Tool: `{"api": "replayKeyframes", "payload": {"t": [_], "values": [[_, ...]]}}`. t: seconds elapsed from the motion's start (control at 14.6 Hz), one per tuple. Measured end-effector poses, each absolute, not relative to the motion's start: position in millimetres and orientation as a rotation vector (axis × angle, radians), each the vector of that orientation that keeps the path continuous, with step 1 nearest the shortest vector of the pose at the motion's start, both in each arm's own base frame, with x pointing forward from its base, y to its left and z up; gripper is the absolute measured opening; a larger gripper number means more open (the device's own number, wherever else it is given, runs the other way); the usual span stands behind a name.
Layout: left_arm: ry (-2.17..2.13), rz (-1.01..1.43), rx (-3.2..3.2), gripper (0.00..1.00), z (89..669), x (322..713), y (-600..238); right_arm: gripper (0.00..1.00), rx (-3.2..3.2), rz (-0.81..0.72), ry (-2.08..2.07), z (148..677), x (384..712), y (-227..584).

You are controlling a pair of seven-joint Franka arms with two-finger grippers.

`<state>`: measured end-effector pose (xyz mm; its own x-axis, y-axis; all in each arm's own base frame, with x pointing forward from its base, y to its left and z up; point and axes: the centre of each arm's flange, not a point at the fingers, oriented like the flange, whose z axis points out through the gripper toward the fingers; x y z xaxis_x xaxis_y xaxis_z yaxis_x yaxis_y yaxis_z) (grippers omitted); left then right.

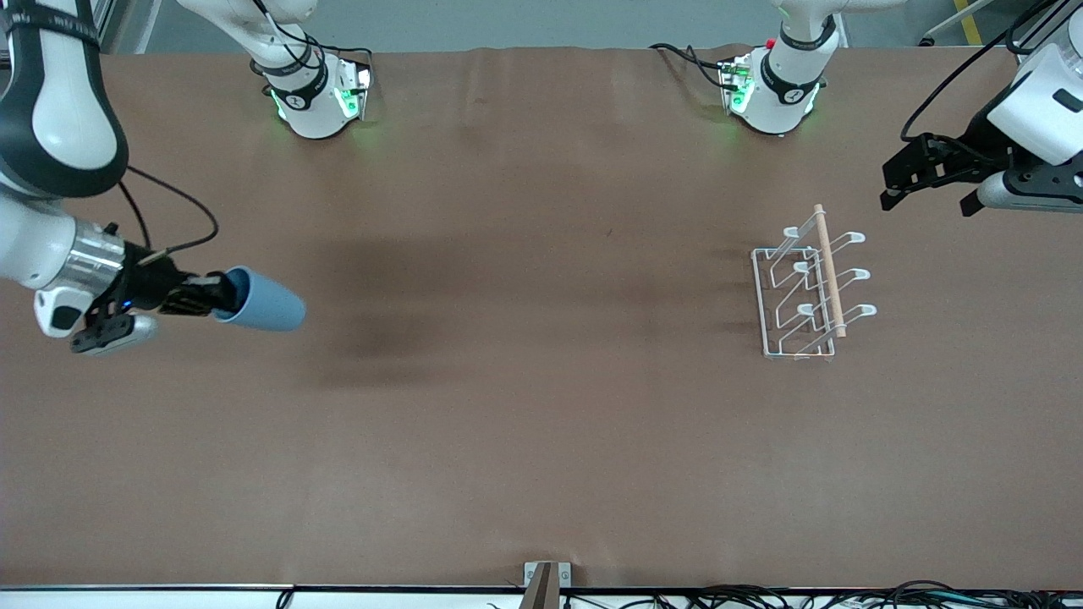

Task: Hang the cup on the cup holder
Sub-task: 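Lift the blue cup with the right gripper while the left gripper approaches, then grasp the cup's base with the left gripper beside the right gripper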

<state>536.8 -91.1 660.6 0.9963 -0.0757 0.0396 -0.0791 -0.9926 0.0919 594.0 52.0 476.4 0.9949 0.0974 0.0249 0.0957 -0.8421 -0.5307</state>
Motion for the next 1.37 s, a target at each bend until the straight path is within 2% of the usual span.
{"api": "replayKeyframes", "payload": {"t": [0.14,0.41,0.96,1.37], "values": [[-0.173,0.018,2.99,1.0,653,538,-112,0.04,-2.458,0.01,-0.147,488,588,91],[-0.401,-0.024,2.895,1.0,640,526,-207,0.04,-2.257,0.036,-0.153,498,578,158],[-0.83,0.196,2.718,1.0,665,447,-383,0.04,-2.069,0.118,-0.069,500,562,233],[-1.15,0.366,2.606,1.0,649,420,-466,0.04,-2.034,0.189,-0.113,496,544,278]]}}
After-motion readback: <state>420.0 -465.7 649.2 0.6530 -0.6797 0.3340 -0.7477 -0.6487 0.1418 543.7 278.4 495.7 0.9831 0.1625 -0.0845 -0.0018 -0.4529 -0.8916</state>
